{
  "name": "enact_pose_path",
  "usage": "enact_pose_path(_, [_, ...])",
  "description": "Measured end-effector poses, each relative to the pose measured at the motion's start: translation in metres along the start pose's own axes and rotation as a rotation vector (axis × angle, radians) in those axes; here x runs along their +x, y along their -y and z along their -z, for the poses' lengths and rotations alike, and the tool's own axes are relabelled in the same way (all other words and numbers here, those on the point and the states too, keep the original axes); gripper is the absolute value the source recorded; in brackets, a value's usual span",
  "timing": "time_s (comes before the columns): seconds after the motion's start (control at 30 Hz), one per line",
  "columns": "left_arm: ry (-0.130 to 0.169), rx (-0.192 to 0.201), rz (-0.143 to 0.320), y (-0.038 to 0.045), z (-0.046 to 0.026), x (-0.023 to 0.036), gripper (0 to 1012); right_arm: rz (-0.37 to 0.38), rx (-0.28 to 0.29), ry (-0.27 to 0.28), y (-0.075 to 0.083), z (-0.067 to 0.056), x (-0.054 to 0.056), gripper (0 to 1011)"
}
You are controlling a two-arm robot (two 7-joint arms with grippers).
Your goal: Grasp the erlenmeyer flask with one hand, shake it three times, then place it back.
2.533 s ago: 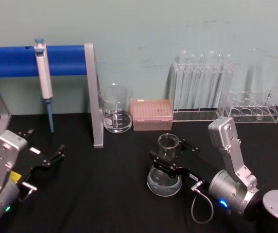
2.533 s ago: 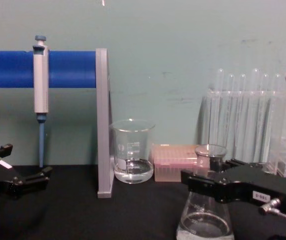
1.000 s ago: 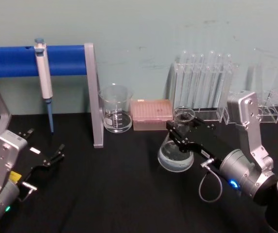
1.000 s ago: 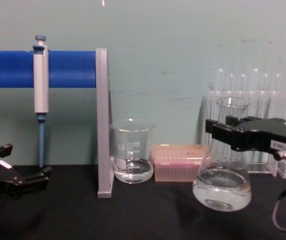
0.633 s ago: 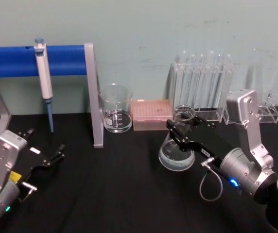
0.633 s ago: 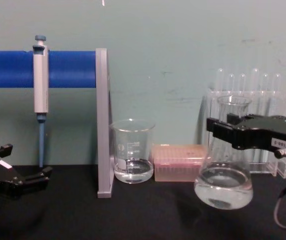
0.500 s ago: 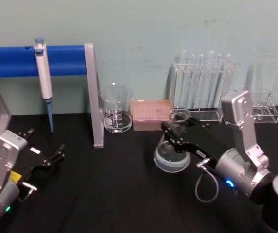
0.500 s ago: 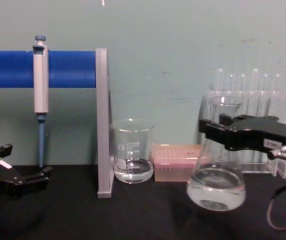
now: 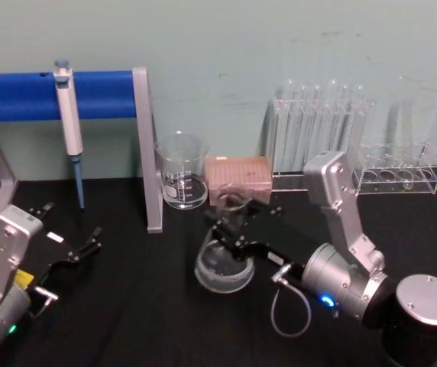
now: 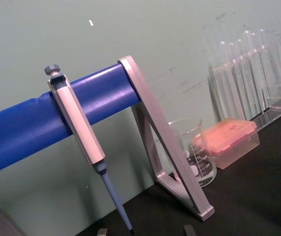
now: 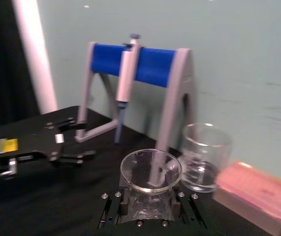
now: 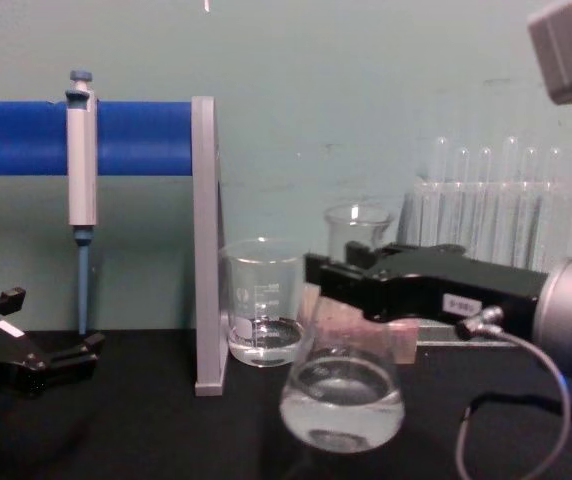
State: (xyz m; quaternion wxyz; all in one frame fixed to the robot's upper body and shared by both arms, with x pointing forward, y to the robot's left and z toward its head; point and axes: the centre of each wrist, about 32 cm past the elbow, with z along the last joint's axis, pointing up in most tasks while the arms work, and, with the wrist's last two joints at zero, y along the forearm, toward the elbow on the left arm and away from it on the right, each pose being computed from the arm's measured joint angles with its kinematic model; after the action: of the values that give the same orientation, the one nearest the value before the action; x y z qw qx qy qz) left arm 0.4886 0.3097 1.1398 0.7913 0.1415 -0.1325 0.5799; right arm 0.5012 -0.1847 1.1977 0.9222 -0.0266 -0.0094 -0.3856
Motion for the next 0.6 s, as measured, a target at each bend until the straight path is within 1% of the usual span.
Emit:
enact_pose_path(0.07, [0.0, 0.0, 0.0, 0.0, 0.0, 0.0, 1001, -0.031, -0.002, -0.003, -0.003, 0.0, -0.003, 451])
enact_pose_path(0.1, [0.0, 0.0, 0.0, 0.0, 0.0, 0.0, 1001, -0.031, -0.002, -0.003, -0.003, 0.0, -0.003, 451])
enact_pose_path(0.23, [0.0, 0.0, 0.0, 0.0, 0.0, 0.0, 1001, -0.091, -0.005, -0.009, -0.007, 0.0, -0.009, 451])
enact_pose_path(0.37, [0.0, 0.0, 0.0, 0.0, 0.0, 0.0, 1001, -0.121, -0.004, -0.012, -0.009, 0.0, -0.012, 451])
enact_pose_path(0.6, [0.0, 0.0, 0.0, 0.0, 0.0, 0.0, 1001, -0.138, 0.0, -0.013, -0.01, 0.0, -0.013, 451])
